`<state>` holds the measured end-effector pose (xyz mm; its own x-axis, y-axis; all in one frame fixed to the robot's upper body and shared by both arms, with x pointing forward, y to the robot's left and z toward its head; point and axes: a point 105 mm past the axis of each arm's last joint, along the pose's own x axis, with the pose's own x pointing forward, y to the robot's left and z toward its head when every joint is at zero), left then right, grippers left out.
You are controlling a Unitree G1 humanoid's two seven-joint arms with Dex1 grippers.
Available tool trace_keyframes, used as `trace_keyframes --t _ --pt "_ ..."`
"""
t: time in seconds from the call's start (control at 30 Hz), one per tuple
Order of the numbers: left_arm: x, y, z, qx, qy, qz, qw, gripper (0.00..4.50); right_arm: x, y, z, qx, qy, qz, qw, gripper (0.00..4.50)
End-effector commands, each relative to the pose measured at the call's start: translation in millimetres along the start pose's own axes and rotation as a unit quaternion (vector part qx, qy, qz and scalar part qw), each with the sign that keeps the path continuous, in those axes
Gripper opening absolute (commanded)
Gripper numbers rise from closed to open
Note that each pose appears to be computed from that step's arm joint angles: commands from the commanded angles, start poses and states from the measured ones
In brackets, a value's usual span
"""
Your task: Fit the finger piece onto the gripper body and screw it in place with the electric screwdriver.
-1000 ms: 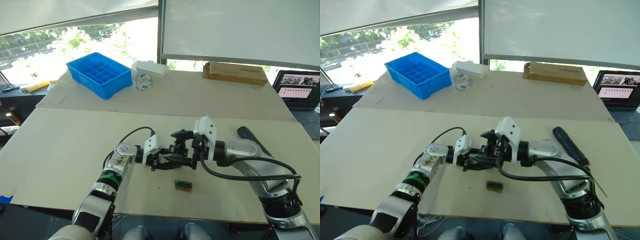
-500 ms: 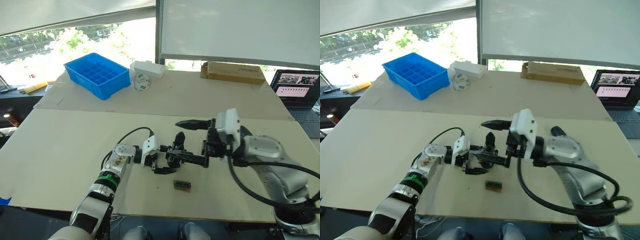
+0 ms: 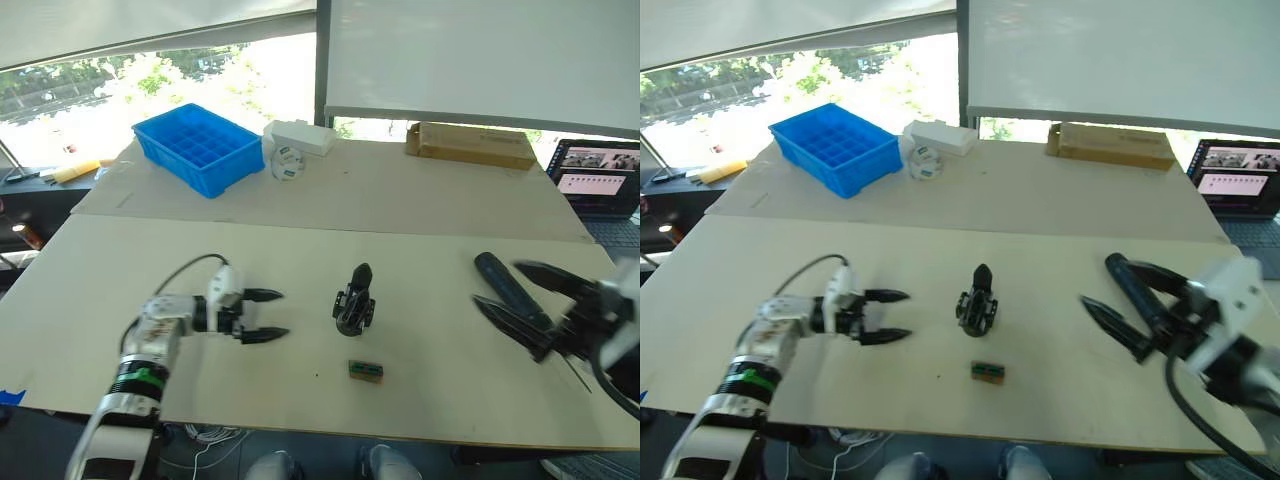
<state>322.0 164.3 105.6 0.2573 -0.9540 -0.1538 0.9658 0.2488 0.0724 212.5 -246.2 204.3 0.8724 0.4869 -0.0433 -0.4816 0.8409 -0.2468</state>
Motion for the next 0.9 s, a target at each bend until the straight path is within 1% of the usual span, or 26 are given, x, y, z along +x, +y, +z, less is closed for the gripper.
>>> trace_keyframes --t 0.03,0.13,0.2,0.27,0.33,0.4,0.47,0.53,0.63,0.67,0.73,0.77,0.83,0.9 --pt "-7 -1 43 0.023 -0.066 0.001 0.998 4.43 -38 -20 -6 -0.038 0.003 -0.093 0.995 4.50" --pt "-19 -4 61 0.015 -0.084 0.022 0.996 4.43 -77 -27 -33 -0.033 0.044 -0.174 0.983 4.50" --pt "-22 -8 69 0.009 -0.094 0.028 0.995 4.43 -91 -27 -43 -0.031 0.058 -0.201 0.977 4.50" --pt "-23 -12 78 0.002 -0.105 0.030 0.994 4.43 -95 -27 -57 -0.005 0.098 -0.207 0.973 4.50" --pt "-20 -14 87 0.001 -0.116 0.031 0.993 4.43 -88 -32 -59 0.004 0.113 -0.197 0.974 4.50" --pt "-17 -16 95 -0.002 -0.130 0.030 0.991 4.43 -78 -45 -58 -0.015 0.131 -0.188 0.973 4.50" --pt "-14 -18 103 -0.010 -0.146 0.027 0.989 4.43 -70 -61 -62 -0.023 0.164 -0.177 0.970 4.50" --pt "-10 -25 106 -0.007 -0.147 0.011 0.989 4.43 -62 -75 -68 -0.015 0.195 -0.165 0.967 4.50" --pt "-2 -33 110 0.000 -0.150 -0.005 0.989 4.43 -36 -88 -60 -0.014 0.178 -0.127 0.976 4.50" --pt "0 -34 111 0.001 -0.152 -0.007 0.988 4.43 -27 -92 -61 -0.011 0.184 -0.117 0.976 4.50" --pt "5 -35 113 0.001 -0.154 -0.011 0.988 4.43 -18 -100 -75 0.016 0.237 -0.109 0.965 4.50" --pt "7 -35 113 0.001 -0.154 -0.013 0.988 4.43 -14 -104 -82 0.027 0.252 -0.108 0.961 4.50" --pt "10 -37 113 0.001 -0.153 -0.019 0.988 4.43 -4 -109 -91 0.056 0.261 -0.103 0.958 4.50" --pt "13 -37 113 0.003 -0.152 -0.024 0.988 4.43 2 -109 -100 0.053 0.282 -0.083 0.954 4.50"
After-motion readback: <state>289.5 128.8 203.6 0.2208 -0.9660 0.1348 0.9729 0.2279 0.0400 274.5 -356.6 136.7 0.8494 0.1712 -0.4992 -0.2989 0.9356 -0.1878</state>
